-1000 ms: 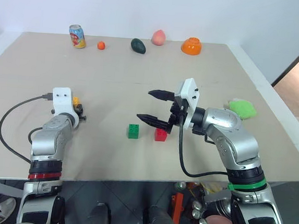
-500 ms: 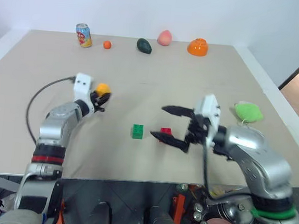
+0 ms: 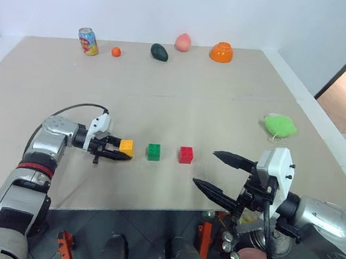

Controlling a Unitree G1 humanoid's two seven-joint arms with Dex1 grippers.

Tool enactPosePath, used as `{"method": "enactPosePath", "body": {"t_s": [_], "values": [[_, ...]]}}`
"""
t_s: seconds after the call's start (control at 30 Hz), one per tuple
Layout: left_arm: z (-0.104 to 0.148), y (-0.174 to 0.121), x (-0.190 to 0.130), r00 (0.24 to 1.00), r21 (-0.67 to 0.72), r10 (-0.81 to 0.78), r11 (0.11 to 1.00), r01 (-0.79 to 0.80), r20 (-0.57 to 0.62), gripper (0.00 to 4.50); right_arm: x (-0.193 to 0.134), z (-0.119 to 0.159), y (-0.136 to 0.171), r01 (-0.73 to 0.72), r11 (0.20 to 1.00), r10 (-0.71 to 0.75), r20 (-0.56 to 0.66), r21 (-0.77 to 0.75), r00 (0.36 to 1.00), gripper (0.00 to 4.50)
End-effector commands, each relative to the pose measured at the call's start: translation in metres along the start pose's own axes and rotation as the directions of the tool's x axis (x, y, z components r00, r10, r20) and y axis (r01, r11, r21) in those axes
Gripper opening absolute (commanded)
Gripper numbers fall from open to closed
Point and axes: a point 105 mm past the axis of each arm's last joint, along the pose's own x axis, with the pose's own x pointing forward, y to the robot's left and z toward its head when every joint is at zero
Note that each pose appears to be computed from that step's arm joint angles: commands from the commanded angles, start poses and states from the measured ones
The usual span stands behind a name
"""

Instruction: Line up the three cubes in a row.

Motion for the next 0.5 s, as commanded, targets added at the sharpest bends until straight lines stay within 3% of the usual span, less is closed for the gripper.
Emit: {"method": "enactPosePath", "body": {"t_s": [0.03,0.5], "values": [[0.0078,0.0048,-0.0089,1.0,0.07,0.002,0.998,-0.001,-0.017,1.33,-0.0049,0.0085,0.0056,0.021,0.999,-0.021,0.014,-0.04,1.0,4.5],[0.0013,0.0052,0.001,1.0,0.078,0.006,0.997,-0.007,0.015,1.33,-0.0033,0.0133,-0.0032,0.024,0.998,-0.023,0.009,-0.053,1.0,4.5]]}}
